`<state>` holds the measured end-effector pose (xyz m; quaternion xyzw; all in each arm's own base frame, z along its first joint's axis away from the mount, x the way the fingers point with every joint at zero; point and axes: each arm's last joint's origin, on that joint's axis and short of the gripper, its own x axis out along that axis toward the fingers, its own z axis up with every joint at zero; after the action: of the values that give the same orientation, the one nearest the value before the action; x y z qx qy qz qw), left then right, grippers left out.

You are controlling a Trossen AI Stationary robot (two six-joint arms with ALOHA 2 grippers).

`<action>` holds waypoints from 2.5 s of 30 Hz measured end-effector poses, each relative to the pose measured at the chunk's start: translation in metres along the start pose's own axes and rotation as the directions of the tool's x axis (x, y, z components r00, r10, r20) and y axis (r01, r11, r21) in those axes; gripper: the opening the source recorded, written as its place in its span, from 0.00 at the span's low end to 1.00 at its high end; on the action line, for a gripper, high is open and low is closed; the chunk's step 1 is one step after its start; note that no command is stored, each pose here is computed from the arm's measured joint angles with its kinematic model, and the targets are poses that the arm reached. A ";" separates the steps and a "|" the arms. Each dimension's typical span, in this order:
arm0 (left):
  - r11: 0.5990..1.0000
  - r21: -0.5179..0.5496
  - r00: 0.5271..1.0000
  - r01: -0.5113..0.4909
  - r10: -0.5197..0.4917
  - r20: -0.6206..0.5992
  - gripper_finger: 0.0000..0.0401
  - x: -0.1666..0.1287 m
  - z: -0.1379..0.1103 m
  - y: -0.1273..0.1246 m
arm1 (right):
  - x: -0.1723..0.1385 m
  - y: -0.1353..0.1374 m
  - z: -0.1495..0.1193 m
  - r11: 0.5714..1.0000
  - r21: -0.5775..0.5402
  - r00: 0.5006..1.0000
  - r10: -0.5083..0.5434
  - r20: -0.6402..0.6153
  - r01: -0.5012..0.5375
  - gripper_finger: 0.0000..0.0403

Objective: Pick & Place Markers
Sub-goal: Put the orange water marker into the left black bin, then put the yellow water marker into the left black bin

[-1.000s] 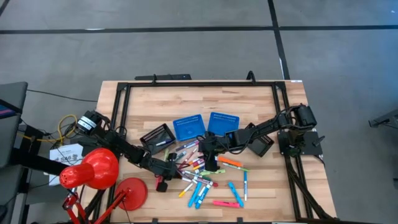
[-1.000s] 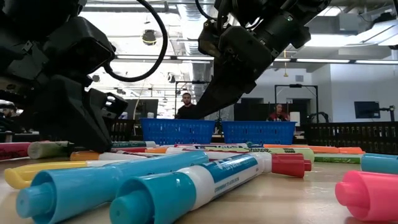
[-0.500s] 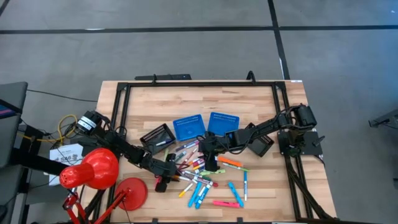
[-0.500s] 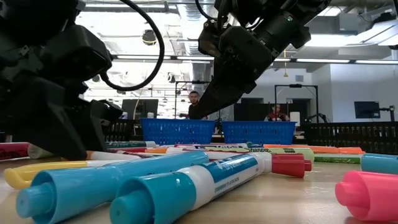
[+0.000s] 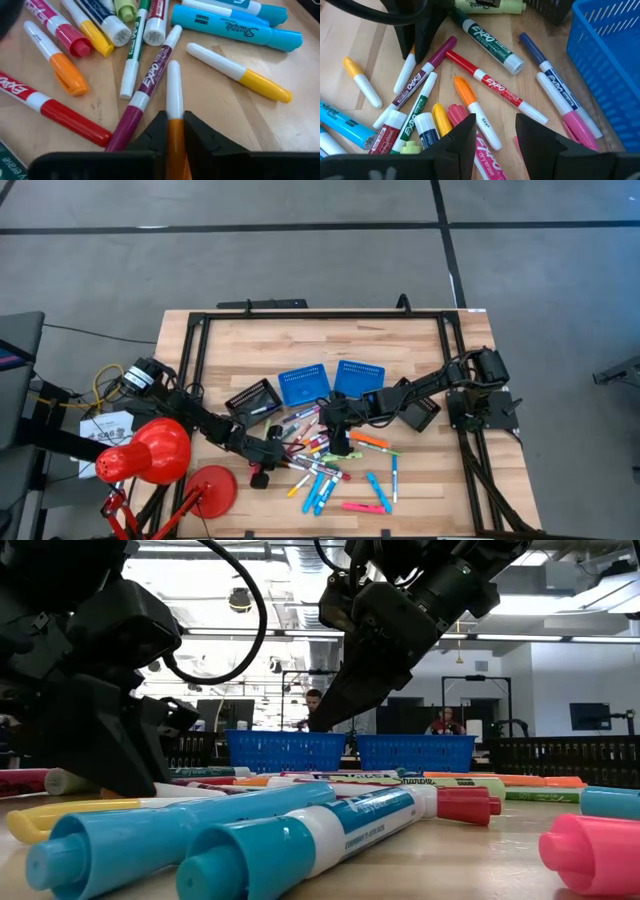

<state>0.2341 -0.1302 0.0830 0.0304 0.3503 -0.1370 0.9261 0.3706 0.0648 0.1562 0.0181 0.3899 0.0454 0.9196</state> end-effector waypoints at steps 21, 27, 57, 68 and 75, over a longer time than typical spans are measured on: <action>0.856 -0.088 0.858 -0.509 0.513 0.032 0.14 -0.111 0.027 0.023 | 0.000 0.000 0.000 1.000 0.000 1.000 0.002 0.005 -0.002 0.32; 0.782 -0.285 0.820 -0.554 0.572 -0.023 0.14 -0.125 0.016 0.041 | 0.000 0.001 0.004 1.000 0.000 0.999 0.007 0.044 -0.007 0.32; 0.769 -0.438 0.838 -0.465 0.542 0.064 0.30 -0.122 0.010 0.053 | 0.037 0.084 0.012 0.894 -0.298 0.896 0.400 0.195 -0.334 0.32; 0.798 -0.430 0.843 -0.422 0.520 0.137 0.30 -0.128 0.018 0.049 | 0.094 0.083 0.019 0.857 -0.242 0.890 0.449 -0.079 -0.454 0.29; 0.801 -0.423 0.845 -0.423 0.518 0.137 0.30 -0.127 0.018 0.048 | 0.107 0.080 0.011 0.820 -0.287 0.867 0.485 -0.113 -0.496 0.25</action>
<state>0.1677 -0.0568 0.1779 -0.0786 0.2338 0.1659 0.9548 0.4473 0.1548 0.0931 -0.0262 0.3762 0.3405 0.8613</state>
